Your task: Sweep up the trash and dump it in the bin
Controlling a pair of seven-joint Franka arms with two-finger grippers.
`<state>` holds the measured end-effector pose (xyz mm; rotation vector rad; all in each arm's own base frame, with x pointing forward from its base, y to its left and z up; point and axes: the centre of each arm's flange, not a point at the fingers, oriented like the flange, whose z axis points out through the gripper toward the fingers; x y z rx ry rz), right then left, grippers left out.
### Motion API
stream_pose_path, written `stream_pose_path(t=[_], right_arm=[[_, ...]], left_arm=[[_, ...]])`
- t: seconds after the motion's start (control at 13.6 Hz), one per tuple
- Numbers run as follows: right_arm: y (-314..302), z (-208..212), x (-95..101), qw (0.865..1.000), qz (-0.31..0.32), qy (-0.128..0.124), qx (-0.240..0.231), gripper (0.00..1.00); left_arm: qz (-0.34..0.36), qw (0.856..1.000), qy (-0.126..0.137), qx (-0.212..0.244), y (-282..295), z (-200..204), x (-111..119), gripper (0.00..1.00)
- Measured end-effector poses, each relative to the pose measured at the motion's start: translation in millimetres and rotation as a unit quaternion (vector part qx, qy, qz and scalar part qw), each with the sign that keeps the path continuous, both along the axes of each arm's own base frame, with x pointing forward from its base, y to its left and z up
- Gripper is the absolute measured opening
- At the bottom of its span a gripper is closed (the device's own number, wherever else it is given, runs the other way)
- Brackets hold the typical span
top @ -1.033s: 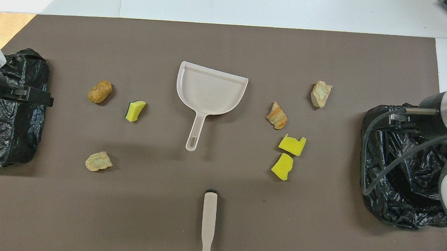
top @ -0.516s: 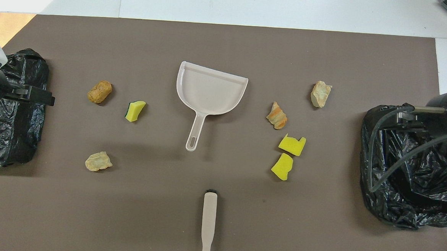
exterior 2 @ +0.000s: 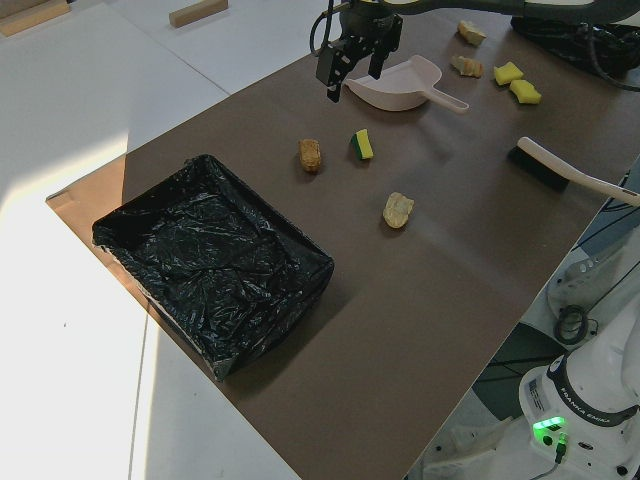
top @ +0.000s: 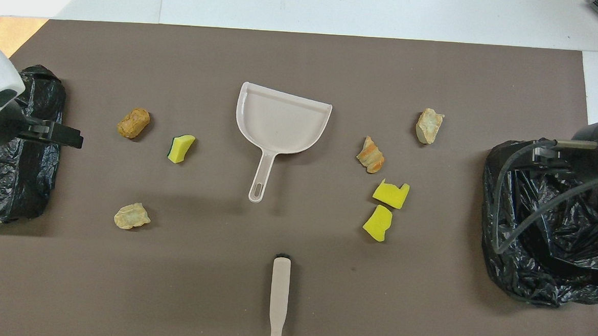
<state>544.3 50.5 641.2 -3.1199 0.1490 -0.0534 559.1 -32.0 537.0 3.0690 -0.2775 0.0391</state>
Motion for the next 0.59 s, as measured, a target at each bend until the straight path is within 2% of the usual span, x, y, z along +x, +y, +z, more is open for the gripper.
stream_pose_path(t=[0.15, 0.37, 0.59], right_arm=[[0, 0, 0.3, 1.000, -0.001, -0.001, 0.000, 1.00], [3, 2, 2.3, 1.000, -0.015, -0.011, 0.002, 1.00], [11, 1, 5.1, 0.999, -0.030, -0.019, 0.004, 1.00]], left_arm=[[0.000, 1.000, -0.010, 0.000, -17, -16, -22, 1.00], [-0.012, 1.000, -0.007, 0.002, -35, -33, -60, 1.00], [-0.030, 1.000, -0.002, 0.004, -58, -53, -88, 1.00]])
